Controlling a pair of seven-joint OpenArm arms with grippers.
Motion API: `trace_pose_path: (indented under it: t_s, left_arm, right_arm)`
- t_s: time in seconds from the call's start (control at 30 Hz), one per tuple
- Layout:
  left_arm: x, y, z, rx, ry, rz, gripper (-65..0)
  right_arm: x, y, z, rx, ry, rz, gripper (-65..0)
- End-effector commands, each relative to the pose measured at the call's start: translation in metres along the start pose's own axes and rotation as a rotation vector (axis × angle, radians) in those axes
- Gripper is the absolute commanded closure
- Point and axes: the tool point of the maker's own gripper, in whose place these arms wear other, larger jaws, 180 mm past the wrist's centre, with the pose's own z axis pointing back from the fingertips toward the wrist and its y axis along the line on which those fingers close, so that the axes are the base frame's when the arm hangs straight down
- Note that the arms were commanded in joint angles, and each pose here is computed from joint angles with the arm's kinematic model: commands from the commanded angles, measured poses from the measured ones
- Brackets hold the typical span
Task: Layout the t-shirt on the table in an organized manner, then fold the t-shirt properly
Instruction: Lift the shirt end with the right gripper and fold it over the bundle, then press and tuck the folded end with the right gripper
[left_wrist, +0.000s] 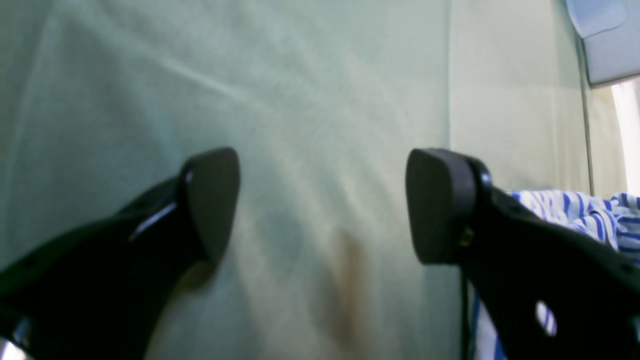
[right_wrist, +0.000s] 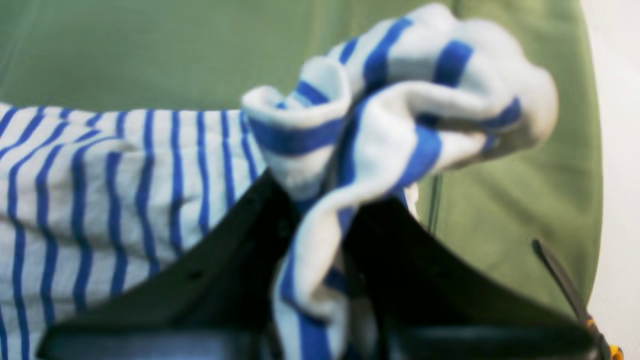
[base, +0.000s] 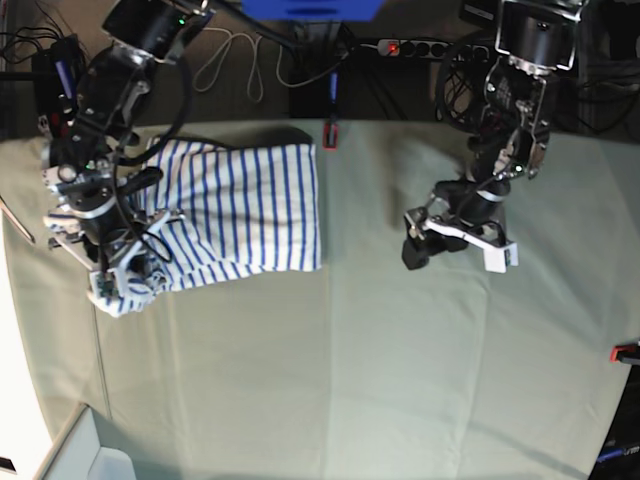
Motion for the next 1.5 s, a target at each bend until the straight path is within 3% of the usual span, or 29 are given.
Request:
trace_pose_path:
  t_s: [0.0, 0.33, 0.77, 1.17, 1.33, 1.47]
  left_arm:
    - [0.022, -0.012, -0.001, -0.038, -0.054, -0.017, -50.5]
    - [0.038, -0.004, 0.021, -0.041, -0.074, -0.097, -50.5]
    - [0.025, 0.006, 0.028, -0.020, -0.047, -0.098, -50.5]
    - [0.025, 0.006, 0.028, -0.021, -0.047, -0.099, -50.5]
    - [0.026, 0.006, 0.028, -0.023, -0.049, -0.100, -50.5]
    - [0.026, 0.004, 0.027, -0.025, -0.051, -0.097, -50.6]
  right_arm:
    - [0.018, 0.001, 0.002, 0.005, -0.062, 0.011, 0.0]
    - [0.039, 0.109, 0.001, 0.275, -0.118, 0.151, 0.0]
    - [0.032, 0.167, -0.018, 0.388, -0.078, 0.166, 0.0]
    - [0.038, 0.188, -0.012, 0.437, -0.096, 0.201, -21.9]
    - [0.041, 0.220, 0.013, 0.506, -0.134, 0.250, -36.9]
    - [0.051, 0.220, 0.026, 0.501, -0.175, 0.256, -40.0]
